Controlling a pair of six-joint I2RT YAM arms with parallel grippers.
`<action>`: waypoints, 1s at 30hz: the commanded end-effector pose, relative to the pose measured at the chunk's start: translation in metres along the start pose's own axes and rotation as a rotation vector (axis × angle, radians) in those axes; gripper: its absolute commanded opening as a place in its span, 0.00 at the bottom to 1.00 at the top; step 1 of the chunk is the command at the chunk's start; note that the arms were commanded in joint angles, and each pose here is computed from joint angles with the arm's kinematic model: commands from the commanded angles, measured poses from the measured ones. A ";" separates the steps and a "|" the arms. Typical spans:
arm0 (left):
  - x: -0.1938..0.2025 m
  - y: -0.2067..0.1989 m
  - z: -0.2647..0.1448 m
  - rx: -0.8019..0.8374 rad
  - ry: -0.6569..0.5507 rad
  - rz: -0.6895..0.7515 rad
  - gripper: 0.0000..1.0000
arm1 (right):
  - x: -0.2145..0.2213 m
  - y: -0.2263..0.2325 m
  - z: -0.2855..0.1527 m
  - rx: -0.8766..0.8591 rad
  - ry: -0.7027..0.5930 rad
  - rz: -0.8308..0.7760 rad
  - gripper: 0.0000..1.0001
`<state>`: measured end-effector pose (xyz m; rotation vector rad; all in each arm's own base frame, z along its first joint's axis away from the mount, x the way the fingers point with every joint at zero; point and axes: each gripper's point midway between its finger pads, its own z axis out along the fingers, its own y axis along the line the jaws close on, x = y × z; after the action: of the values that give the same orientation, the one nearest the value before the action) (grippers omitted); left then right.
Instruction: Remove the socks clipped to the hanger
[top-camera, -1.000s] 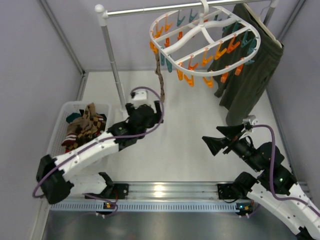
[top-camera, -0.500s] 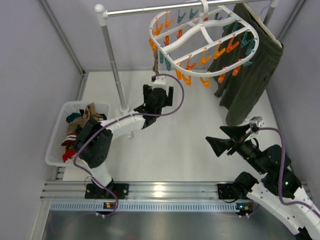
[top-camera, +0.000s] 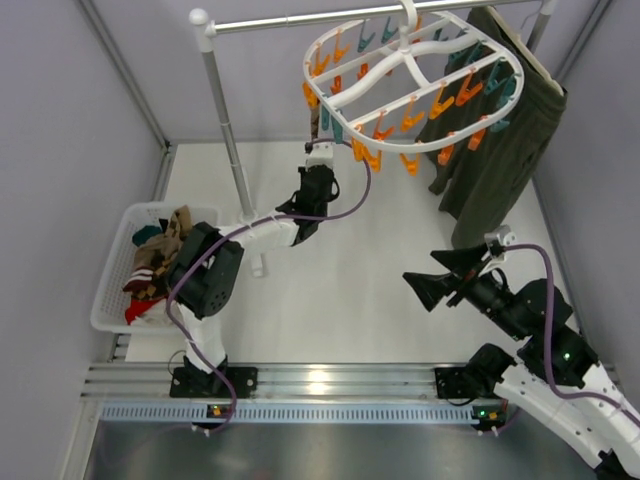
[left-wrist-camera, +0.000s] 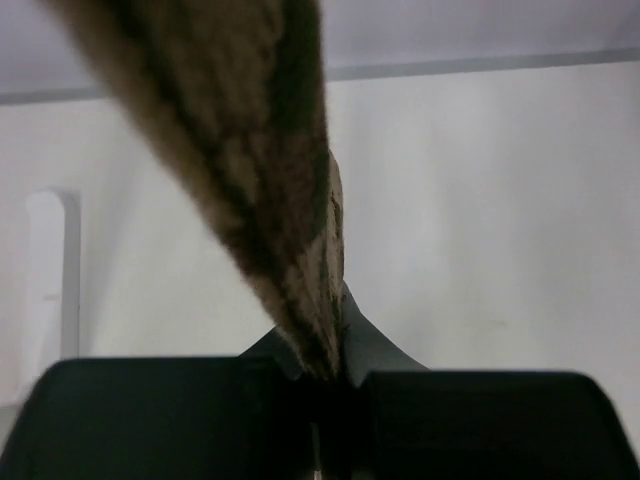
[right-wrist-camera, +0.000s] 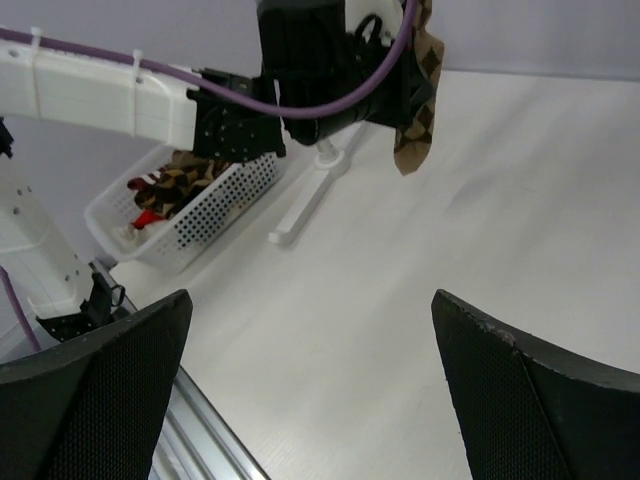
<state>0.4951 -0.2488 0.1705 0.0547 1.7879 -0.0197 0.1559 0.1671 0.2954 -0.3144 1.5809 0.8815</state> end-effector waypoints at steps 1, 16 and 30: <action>-0.030 0.005 -0.035 -0.088 -0.094 -0.104 0.00 | -0.053 0.024 -0.015 -0.079 -0.149 0.013 1.00; -0.018 -0.050 -0.202 -0.253 -0.179 0.003 0.00 | -0.124 0.026 -0.049 0.042 -0.203 -0.034 0.99; -0.015 -0.103 -0.249 -0.310 -0.188 0.160 0.00 | -0.181 0.067 0.004 -0.047 -0.068 -0.141 1.00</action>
<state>0.2561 -0.3602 0.2166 0.1199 1.5971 0.2784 0.1487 0.1498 0.4929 -0.3464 1.4091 0.8204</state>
